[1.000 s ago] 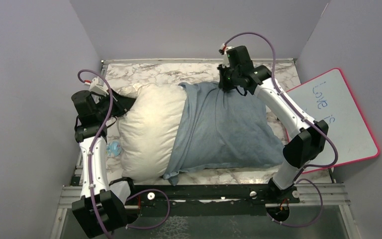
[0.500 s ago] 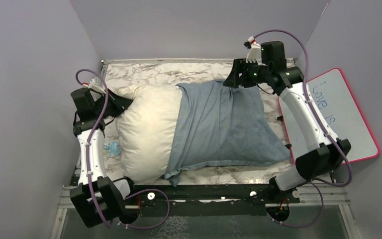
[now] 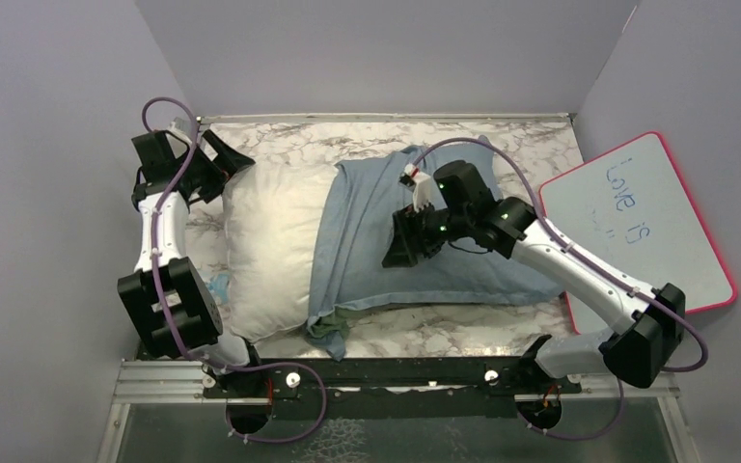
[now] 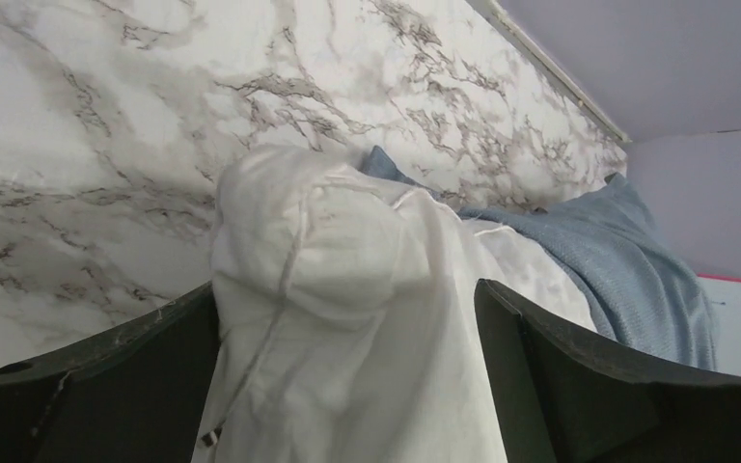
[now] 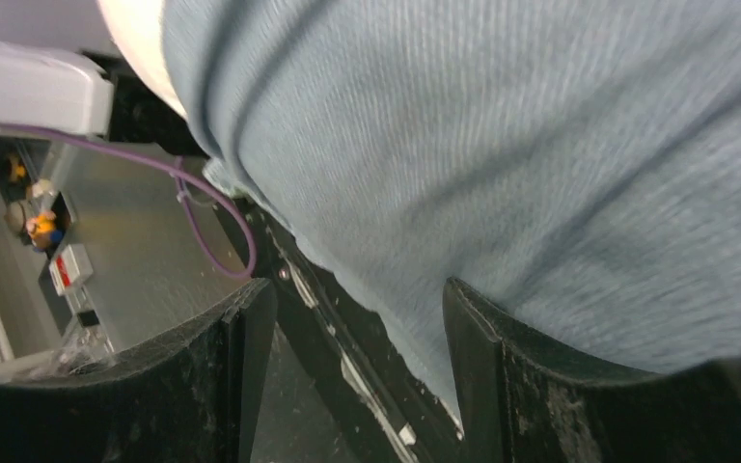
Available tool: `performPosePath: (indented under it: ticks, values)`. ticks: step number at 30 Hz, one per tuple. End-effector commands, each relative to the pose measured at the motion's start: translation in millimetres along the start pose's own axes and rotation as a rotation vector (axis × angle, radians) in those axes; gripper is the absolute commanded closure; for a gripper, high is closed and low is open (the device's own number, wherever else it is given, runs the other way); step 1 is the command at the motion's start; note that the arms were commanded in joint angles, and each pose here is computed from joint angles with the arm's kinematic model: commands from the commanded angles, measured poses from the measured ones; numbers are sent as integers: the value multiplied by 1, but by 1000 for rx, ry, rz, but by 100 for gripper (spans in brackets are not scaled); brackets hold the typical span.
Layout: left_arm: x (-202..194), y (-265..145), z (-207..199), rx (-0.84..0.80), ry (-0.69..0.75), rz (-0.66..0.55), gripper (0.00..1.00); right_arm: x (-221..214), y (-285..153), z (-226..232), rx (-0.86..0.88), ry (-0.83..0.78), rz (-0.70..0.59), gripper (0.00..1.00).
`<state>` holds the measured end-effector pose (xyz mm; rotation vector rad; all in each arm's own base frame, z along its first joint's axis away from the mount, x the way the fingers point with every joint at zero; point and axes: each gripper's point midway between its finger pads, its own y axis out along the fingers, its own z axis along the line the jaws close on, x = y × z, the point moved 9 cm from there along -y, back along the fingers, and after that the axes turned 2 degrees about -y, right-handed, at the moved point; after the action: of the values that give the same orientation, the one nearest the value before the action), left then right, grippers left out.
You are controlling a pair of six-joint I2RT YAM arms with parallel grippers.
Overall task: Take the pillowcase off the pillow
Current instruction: Remove the pillow from the pillowcase.
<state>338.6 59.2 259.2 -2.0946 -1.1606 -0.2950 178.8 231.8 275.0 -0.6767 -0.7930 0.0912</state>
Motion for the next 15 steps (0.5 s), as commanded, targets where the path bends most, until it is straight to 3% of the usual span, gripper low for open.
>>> performPosePath:
  ticks: [1,5,9,15]
  values:
    - [4,-38,-18,101,106,-117,1,-11,24,-24,-218,113,23,31]
    - [-11,-69,-13,298,84,-236,1,1,56,-57,-435,206,9,27]
    - [-33,-97,-7,424,113,-326,1,38,73,-61,-458,263,-29,27]
    - [-91,-106,3,354,76,-182,1,76,87,-61,-404,289,-160,25]
